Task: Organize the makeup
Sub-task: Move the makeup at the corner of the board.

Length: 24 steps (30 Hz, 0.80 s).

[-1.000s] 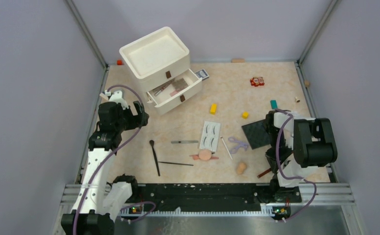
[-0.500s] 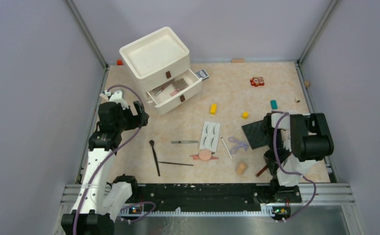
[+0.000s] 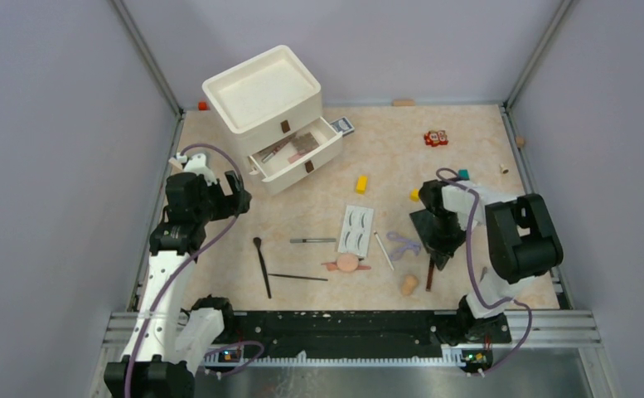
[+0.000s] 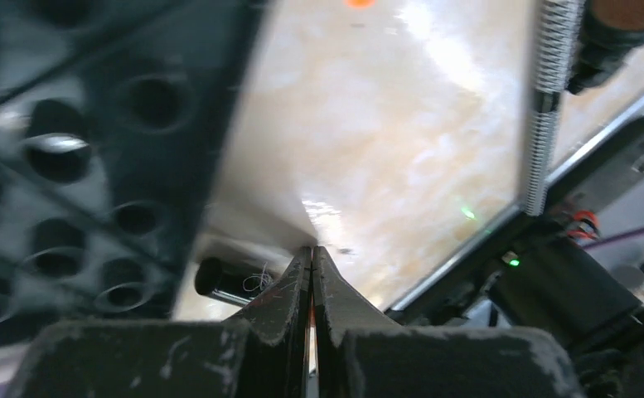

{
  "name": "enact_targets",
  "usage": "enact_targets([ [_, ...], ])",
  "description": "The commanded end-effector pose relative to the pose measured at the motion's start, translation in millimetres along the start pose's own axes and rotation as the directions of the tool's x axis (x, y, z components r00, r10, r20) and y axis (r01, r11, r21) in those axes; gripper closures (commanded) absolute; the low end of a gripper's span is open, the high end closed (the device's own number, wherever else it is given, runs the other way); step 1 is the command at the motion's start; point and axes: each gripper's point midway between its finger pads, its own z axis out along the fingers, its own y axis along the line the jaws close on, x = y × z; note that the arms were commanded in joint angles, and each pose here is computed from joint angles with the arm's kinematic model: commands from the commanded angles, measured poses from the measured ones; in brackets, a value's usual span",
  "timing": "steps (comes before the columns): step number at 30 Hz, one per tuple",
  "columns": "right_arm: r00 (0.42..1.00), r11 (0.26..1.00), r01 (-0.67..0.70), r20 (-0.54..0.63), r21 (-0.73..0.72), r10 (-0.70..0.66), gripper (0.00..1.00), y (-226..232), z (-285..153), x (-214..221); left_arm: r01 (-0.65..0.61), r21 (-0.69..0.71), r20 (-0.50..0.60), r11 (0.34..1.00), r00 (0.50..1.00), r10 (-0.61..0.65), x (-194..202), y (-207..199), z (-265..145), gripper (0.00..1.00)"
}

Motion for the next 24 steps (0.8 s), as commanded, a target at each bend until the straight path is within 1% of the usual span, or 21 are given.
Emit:
enact_targets([
  [1, 0.996, 0.979, 0.009, 0.090, -0.205, 0.009, 1.00, 51.2, -21.6, -14.8, -0.004, 0.018, 0.035, 1.000, 0.999, 0.004, -10.5, -3.1, -0.9, 0.01],
  [4, 0.992, 0.971, 0.039, 0.125, -0.238, -0.009, 1.00, 61.8, -24.8, -16.9, -0.002, 0.018, 0.035, 1.000, 0.999, 0.001, -10.8, -2.8, -0.4, 0.01],
  [6, 0.985, 0.968, 0.064, 0.169, -0.243, -0.023, 1.00, 65.4, -24.5, -21.3, -0.004, 0.031, 0.027, 1.000, 1.000, 0.003, -9.1, -4.5, 0.6, 0.01],
  [9, 0.972, 0.973, 0.128, 0.217, -0.192, -0.085, 1.00, 60.4, -21.6, -25.8, -0.008, 0.041, 0.026, 0.999, 1.000, 0.007, -9.5, -5.9, 1.0, 0.01],
  [12, 0.965, 0.982, 0.144, 0.237, -0.120, -0.113, 1.00, 47.9, -18.0, -28.8, -0.007, 0.034, 0.023, 0.999, 1.000, 0.006, -9.7, -3.9, 1.9, 0.01],
  [15, 0.959, 0.979, 0.160, 0.253, -0.123, -0.125, 1.00, 45.2, -22.0, -29.5, -0.003, 0.033, 0.026, 0.999, 1.000, 0.002, -10.3, -2.9, 1.7, 0.01],
  [20, 0.943, 0.965, 0.169, 0.319, -0.198, -0.099, 1.00, 37.4, -46.7, -33.0, -0.007, 0.043, 0.032, 0.999, 0.999, 0.006, -10.9, -5.0, -0.1, 0.01],
  [22, 0.934, 0.945, 0.185, 0.346, -0.270, -0.084, 1.00, 36.9, -59.3, -32.3, -0.006, 0.040, 0.035, 0.999, 0.999, 0.005, -11.3, -4.6, -0.7, 0.01],
  [24, 0.925, 0.901, 0.218, 0.374, -0.376, -0.068, 1.00, 39.0, -72.3, -28.4, -0.006, 0.040, 0.035, 0.999, 0.999, 0.005, -10.9, -4.3, -0.5, 0.01],
])
